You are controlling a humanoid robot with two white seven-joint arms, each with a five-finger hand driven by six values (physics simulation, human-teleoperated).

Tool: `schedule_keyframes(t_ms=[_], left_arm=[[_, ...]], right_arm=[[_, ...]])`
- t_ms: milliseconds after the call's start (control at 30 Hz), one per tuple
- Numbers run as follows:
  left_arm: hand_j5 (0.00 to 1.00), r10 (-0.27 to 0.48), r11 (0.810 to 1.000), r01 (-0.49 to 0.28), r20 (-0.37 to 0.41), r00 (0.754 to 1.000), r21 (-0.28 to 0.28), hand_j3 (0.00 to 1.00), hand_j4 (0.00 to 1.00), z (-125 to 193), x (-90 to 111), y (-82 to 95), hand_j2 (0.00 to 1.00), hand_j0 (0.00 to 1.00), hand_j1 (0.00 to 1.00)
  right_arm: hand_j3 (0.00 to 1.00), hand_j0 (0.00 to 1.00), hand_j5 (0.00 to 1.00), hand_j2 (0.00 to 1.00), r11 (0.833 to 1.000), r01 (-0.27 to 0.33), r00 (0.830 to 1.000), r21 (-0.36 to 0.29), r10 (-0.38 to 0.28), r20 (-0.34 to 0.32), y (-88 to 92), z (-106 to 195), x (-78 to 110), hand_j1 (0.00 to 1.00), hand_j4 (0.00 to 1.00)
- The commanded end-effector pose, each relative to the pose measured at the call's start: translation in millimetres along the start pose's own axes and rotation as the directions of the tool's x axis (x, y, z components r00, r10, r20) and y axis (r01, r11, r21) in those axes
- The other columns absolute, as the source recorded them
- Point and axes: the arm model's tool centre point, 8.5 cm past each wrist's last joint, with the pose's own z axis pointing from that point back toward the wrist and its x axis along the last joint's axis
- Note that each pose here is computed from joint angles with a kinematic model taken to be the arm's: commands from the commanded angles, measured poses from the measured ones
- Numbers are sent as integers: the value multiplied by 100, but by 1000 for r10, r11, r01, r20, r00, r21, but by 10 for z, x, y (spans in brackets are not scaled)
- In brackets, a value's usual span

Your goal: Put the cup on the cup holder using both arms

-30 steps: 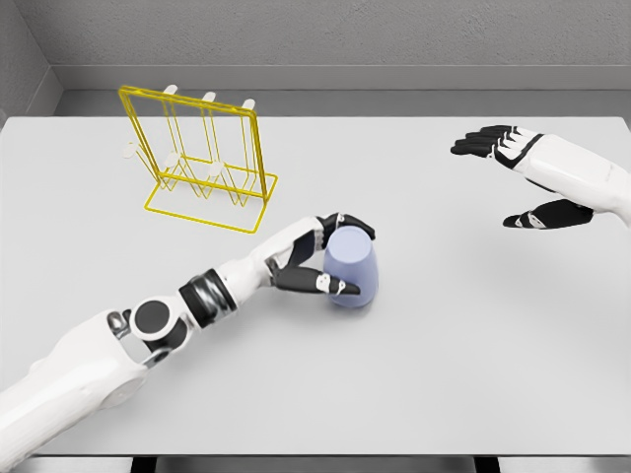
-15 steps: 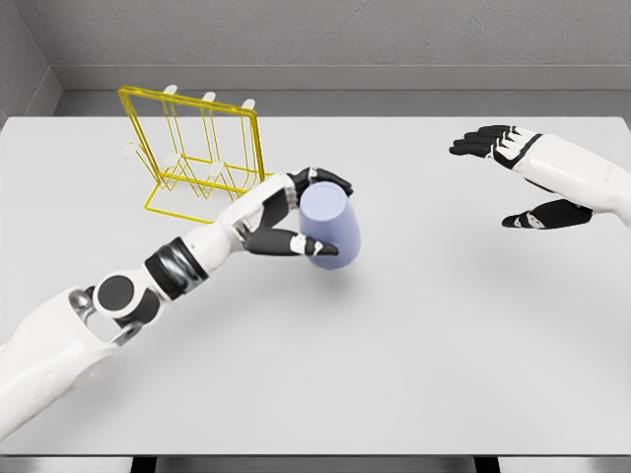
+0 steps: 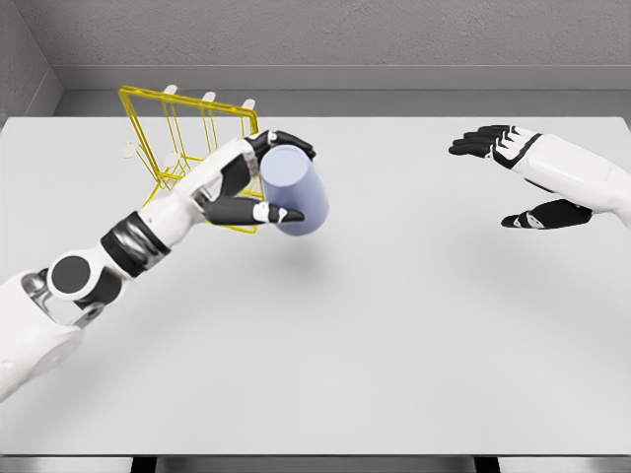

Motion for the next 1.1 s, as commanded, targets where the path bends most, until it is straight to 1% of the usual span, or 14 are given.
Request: schedule_keyframes(t_ms=[0,133,267,500,633,733,867,1067], left_arm=[[60,-3,1000,3,5,1000,10,60,60,10,27,42,60,60,60],[60,-9,1000,8,10,1000,17,60,60,10,53,75,60,60,60],[60,-22,999,22,7,1000,31,60,60,41,108,190,60,60,60],[60,-28,998,28,11,1000,59,60,60,84,159,313,60,60,60],[61,-33,997,32,5,999,66,61,61,102,152,346,61,61,61],[61,-45,995,44,6,999,85,61,61,140,178,428,61,61,61],[61,-48,992,48,-1,999,113,61,61,167,155,529,61,61,61],[61,-42,990,43,-13,999,132,61,61,187,118,595,61,61,61]], right_arm=[[100,100,100,100,1000,6,1000,-4,-6,0,-6,3,-1,100,100],[100,100,100,100,1000,6,1000,-4,-6,0,-6,3,-1,100,100],[100,100,100,100,1000,6,1000,-4,-6,0,-6,3,-1,100,100],[100,100,100,100,1000,7,1000,-3,-7,0,-1,4,-1,100,100],[100,100,100,100,1000,5,1000,-4,-5,1,-8,1,3,100,100],[100,100,100,100,1000,4,1000,-5,-4,3,-10,-1,8,100,100],[100,100,100,100,1000,5,1000,-5,-5,6,-9,-3,16,100,100],[100,100,100,100,1000,8,1000,-12,-8,12,-3,-24,27,100,100]])
